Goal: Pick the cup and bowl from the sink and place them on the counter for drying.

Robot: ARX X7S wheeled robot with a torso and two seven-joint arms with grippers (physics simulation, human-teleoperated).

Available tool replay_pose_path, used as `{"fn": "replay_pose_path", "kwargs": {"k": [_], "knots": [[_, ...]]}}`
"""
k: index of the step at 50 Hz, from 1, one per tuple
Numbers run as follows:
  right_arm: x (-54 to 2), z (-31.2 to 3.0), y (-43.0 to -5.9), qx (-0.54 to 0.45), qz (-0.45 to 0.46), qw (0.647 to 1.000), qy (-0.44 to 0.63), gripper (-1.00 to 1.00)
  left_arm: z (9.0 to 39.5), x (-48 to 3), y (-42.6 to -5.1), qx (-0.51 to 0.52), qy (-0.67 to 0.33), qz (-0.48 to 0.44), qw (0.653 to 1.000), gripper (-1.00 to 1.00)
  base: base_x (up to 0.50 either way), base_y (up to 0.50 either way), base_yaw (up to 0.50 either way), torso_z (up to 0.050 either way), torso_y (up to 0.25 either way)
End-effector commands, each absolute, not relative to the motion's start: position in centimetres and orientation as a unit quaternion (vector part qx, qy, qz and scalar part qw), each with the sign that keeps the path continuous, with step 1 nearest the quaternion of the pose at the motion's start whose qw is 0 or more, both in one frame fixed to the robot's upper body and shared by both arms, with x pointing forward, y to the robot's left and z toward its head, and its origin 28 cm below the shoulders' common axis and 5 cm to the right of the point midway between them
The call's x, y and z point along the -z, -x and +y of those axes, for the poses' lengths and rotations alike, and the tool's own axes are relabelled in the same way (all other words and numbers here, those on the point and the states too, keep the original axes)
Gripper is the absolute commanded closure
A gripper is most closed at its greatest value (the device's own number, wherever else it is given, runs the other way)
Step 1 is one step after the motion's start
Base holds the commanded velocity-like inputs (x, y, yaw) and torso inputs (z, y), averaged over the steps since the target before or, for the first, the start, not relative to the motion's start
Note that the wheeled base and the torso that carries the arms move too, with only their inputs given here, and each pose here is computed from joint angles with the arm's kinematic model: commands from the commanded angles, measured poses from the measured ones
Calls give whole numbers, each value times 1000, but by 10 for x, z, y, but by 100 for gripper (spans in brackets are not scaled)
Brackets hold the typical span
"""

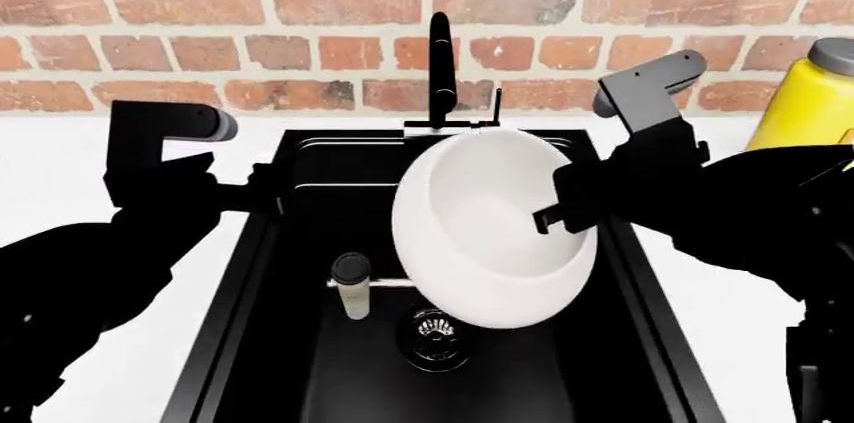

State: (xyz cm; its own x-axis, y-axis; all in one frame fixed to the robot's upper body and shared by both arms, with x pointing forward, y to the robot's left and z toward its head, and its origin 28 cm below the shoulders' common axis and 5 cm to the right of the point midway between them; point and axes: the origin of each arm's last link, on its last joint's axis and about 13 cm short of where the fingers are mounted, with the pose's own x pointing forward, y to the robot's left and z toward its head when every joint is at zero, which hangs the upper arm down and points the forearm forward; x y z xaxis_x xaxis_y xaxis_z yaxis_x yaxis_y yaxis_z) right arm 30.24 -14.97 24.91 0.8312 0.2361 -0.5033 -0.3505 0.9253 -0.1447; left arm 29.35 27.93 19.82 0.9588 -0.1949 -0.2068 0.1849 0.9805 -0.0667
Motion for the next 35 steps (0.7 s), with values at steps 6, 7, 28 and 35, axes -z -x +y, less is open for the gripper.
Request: {"fn": "replay_pose_path", "kwargs": {"k": [6,7,28,35], "knots": [[-272,-186,-279,-95,252,953,138,100,280,-197,-291,93,25,106,990,-100,0,0,0,0,0],[-275,-188,-278,-91,251,954,135,100,277,-196,-294,93,26,106,990,-100,0,0,0,0,0],[-289,-226,-269,6,279,947,162,100,280,-192,-292,95,29,107,989,-100,0,0,0,0,0],[-286,-242,-261,37,298,941,155,100,281,-191,-292,92,31,107,990,-100,0,0,0,0,0]]}}
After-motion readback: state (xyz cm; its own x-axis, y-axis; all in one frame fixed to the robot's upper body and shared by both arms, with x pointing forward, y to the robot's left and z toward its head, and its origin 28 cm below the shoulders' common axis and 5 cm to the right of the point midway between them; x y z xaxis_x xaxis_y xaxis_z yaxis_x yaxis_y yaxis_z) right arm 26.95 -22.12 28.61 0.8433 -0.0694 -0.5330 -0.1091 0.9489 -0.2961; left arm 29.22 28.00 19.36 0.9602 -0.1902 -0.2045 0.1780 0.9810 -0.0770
